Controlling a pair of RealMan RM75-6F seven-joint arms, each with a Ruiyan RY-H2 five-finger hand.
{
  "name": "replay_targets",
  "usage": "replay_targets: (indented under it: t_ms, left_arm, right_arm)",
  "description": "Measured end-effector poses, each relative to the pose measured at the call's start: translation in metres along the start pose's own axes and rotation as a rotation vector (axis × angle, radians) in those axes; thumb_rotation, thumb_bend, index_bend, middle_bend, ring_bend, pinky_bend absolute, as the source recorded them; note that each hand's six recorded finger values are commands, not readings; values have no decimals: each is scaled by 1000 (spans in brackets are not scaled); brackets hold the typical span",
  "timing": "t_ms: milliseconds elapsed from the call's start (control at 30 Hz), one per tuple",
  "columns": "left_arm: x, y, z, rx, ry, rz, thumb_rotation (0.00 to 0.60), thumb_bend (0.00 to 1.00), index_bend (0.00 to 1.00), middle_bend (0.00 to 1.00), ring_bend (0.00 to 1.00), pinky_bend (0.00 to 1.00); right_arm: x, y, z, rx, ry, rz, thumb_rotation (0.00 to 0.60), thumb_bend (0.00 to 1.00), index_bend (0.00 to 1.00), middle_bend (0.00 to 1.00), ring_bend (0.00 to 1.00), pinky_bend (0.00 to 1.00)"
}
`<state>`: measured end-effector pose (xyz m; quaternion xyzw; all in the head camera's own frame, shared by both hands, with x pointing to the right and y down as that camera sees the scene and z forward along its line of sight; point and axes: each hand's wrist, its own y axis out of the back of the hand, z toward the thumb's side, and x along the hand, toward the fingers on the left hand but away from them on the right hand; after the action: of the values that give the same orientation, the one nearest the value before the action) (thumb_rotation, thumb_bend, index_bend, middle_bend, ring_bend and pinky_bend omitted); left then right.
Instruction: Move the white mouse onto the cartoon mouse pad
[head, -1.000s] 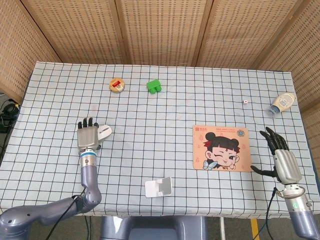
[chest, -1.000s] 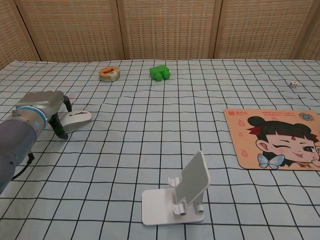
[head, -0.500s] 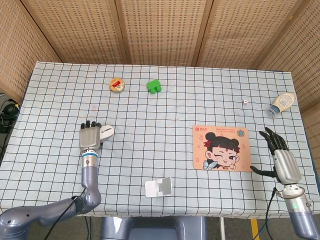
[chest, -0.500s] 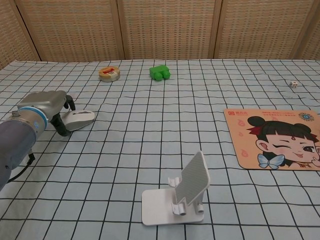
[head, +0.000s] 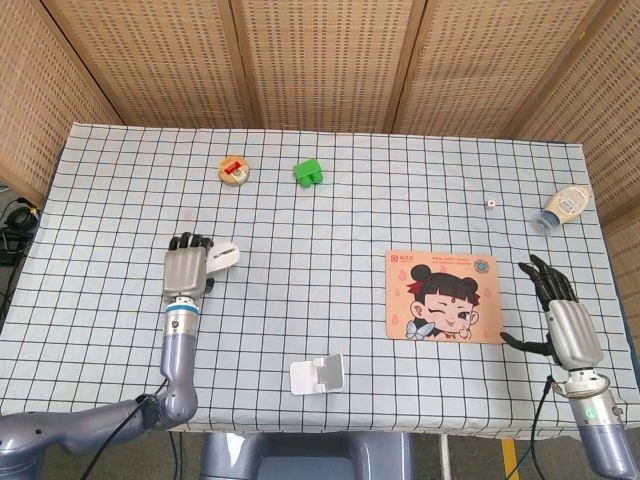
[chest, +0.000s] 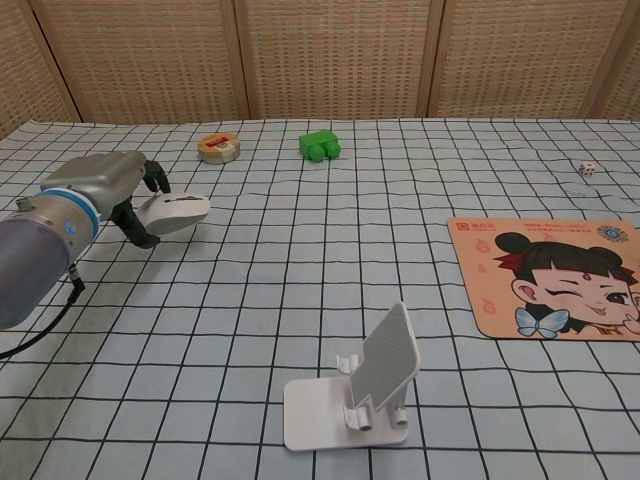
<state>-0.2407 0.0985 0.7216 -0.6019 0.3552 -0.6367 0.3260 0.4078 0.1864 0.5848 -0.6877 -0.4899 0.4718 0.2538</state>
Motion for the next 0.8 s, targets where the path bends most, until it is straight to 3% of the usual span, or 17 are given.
replay_targets:
  t_ms: [367,800]
  left_arm:
    - [-7,9,69,29,-149,3,600,581,454,208,112,160]
    - [-10,4,150,56,-222,-33,600,577,454,208,112,161]
  right_arm:
    - [-2,5,-5,-19,-15,-11,600,119,109,0,0,0]
    - [-4,10,-11,-43,-28,-15,600,119,109,0,0,0]
